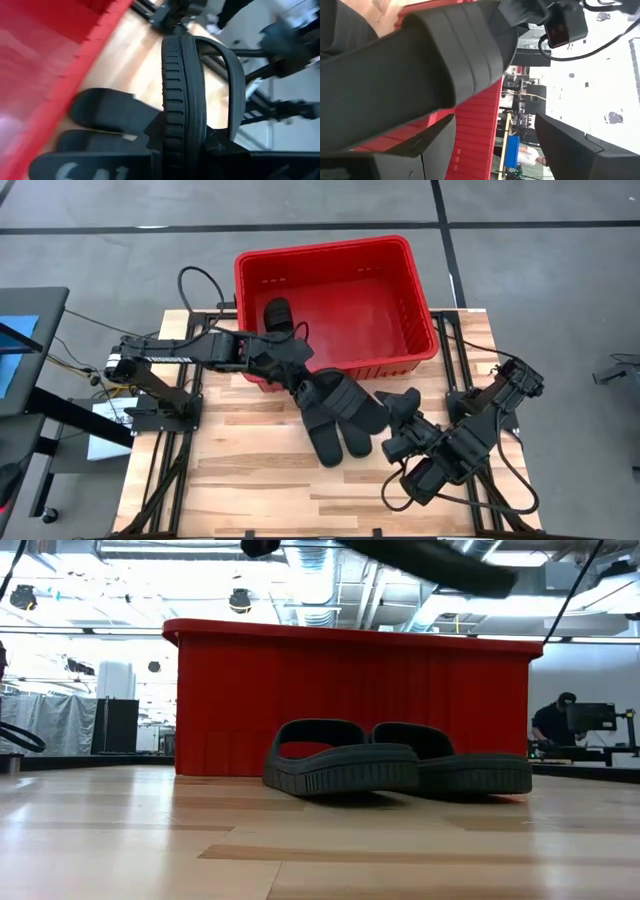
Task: Pick and place slides into bin
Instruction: Put the black slides into the red bin
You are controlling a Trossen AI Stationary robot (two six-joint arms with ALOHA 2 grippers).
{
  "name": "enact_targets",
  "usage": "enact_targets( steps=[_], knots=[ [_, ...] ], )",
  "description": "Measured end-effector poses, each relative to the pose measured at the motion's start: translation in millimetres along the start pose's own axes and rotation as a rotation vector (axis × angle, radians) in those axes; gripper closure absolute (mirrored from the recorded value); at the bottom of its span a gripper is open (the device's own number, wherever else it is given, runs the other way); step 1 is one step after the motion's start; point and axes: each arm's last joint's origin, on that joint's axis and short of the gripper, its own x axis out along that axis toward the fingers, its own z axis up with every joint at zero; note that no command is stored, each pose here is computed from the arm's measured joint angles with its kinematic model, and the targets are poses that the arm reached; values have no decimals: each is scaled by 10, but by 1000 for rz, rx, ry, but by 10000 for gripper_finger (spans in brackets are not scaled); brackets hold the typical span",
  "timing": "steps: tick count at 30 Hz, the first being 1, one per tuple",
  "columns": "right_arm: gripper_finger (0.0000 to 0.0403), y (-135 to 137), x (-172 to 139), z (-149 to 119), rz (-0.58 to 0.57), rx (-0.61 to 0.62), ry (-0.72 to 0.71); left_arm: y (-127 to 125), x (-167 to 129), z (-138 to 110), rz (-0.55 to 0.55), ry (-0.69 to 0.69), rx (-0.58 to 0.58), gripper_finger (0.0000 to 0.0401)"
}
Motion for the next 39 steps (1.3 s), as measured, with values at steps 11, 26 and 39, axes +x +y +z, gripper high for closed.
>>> enact_targets(
  steps=[11,26,39],
  knots=[
    [137,-255,57,-253,-25,308,23,244,-329,304,240,-30,240,375],
    [137,-614,422,-705,-9,682,180,593,-1033,774,468,-68,493,375],
    [137,-789,967,-1042,-3,508,425,1245,-1076,963,445,117,551,375]
  ],
)
